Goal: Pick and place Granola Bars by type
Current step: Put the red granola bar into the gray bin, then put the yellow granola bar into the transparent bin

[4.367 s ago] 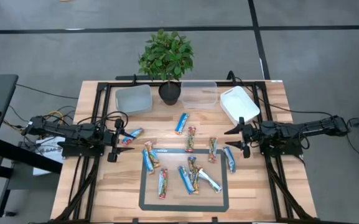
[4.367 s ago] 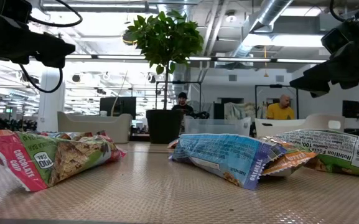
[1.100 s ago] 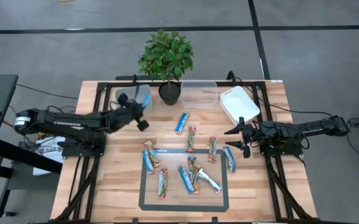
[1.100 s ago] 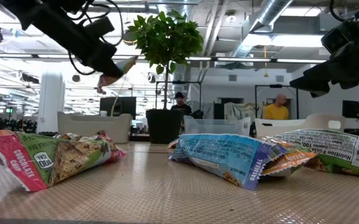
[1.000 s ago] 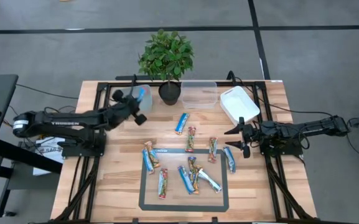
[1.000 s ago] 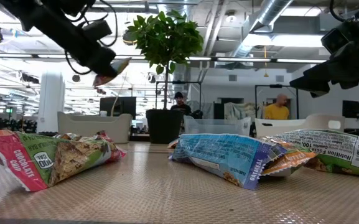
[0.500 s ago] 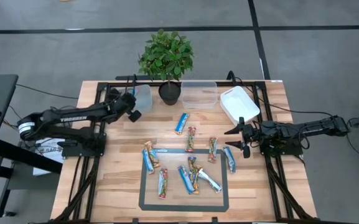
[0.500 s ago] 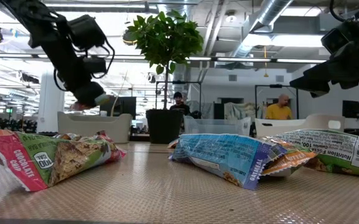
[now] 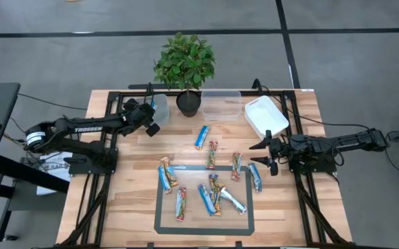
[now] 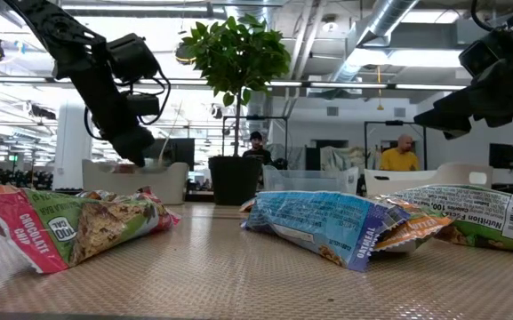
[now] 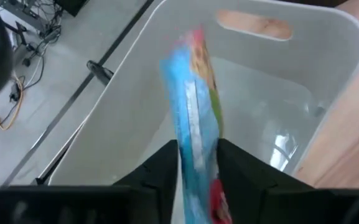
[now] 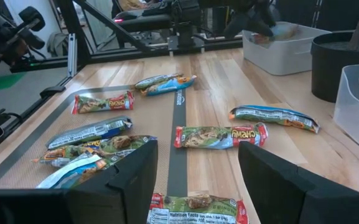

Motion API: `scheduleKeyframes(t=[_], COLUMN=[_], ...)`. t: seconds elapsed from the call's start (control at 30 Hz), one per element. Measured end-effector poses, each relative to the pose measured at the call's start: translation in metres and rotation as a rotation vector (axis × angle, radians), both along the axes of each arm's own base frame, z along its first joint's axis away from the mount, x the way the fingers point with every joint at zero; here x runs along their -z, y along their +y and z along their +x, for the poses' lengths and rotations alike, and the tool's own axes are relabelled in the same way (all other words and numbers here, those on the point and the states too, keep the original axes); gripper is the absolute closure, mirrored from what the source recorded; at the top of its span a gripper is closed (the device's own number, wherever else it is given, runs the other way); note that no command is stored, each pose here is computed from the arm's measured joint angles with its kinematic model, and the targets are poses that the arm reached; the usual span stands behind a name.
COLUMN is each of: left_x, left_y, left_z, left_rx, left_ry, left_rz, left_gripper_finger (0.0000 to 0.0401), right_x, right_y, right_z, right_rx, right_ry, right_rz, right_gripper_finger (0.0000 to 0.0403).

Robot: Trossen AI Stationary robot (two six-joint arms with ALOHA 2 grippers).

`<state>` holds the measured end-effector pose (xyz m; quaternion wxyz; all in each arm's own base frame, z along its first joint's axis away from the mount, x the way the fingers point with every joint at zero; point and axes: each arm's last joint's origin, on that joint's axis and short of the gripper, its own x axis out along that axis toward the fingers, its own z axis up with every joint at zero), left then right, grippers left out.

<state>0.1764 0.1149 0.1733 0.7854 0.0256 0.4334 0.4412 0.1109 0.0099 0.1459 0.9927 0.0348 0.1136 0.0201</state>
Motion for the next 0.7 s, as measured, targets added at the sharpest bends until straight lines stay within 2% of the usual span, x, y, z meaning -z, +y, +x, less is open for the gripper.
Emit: scheduleKeyframes(t=[0.23,0.4,0.53,0.7], left_x=[-0.005,-0.021,-0.036,-0.04], left_y=[0.0,-0.015,-0.039,-0.083], left_z=[0.004,0.012,0.017,0.019], left_rx=[0.01,0.127,0.326,0.709], left_ry=[-0.055,-0.169,-0.235,-0.196], left_rz=[0.028,0.061,0.073,0.01], left_gripper_finger=[0.0235,0.0227,0.0227,0.0228], right_x=[0.0,0.0,0.0,0.0], right_y=[0.0,0.0,0.0,0.0], right_z=[0.0,0.0,0.0,0.0], right_rx=[0.0,0.0,0.0,0.0], right_ry=[0.0,0.0,0.0,0.0], right_rz=[0.0,0.0,0.0,0.0], right_gripper_finger=[0.0184,0.0184,0.0184,0.0184])
